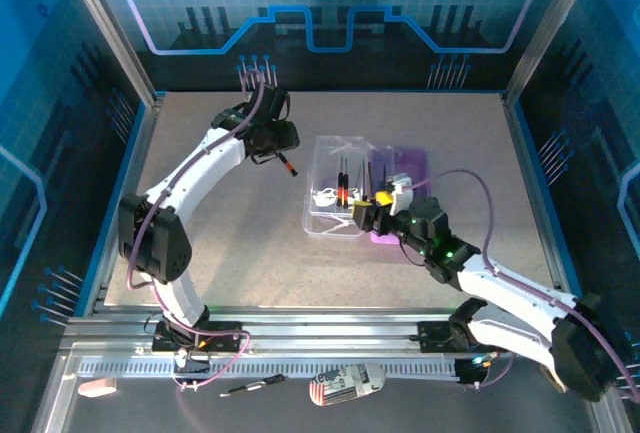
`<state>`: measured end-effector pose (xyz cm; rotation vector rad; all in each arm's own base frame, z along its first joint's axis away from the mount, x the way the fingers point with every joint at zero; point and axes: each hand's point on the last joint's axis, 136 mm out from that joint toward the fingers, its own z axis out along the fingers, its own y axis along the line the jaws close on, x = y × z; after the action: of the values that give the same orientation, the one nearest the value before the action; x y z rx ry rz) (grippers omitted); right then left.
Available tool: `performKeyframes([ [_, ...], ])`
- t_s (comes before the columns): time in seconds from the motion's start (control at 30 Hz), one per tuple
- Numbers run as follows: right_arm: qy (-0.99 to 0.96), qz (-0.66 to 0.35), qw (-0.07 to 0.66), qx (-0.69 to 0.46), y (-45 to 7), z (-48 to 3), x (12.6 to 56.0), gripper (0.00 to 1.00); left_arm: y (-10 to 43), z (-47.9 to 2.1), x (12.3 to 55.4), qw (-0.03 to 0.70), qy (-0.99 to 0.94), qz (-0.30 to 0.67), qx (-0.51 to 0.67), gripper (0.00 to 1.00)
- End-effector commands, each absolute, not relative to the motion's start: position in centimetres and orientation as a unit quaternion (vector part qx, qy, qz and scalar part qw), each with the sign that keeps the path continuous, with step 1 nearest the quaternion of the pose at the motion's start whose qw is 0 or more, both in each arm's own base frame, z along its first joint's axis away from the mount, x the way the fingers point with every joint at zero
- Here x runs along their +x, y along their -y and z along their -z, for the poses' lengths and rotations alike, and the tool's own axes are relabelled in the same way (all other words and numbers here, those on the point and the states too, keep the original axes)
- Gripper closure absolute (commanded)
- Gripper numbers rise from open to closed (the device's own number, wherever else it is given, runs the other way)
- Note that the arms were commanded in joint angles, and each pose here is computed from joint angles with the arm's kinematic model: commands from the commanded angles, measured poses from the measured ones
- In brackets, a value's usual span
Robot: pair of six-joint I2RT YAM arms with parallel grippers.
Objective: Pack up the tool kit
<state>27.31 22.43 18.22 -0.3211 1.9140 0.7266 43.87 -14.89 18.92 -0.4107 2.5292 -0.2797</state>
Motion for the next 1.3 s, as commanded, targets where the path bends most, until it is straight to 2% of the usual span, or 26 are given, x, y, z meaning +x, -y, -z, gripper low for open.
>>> performKeyframes([
  [0.0,-0.771,-0.291,0.535,-0.183,-24.2,-20.1,27.2,0.25,12.8,-15.1,45.2,0.238,-0.955,0.073,-0.163,0.48],
  [0.27,-0.770,-0.270,0.554,-0.165,-22.9,-20.4,27.4,0.25,11.6,-8.6,48.9,0.172,-0.967,0.016,-0.187,0.54],
  [0.57,-0.774,-0.270,0.549,-0.164,-23.1,-20.1,27.6,0.24,13.3,-4.8,51.2,0.134,-0.965,0.045,-0.221,0.54],
  [1.0,-0.772,-0.271,0.552,-0.160,-22.9,-20.4,27.5,0.24,12.7,-2.0,49.3,0.096,-0.971,0.021,-0.218,0.59],
  [1.27,-0.771,-0.271,0.555,-0.156,-22.7,-20.6,27.4,0.24,12.1,-1.2,47.8,0.089,-0.971,0.036,-0.221,0.68],
])
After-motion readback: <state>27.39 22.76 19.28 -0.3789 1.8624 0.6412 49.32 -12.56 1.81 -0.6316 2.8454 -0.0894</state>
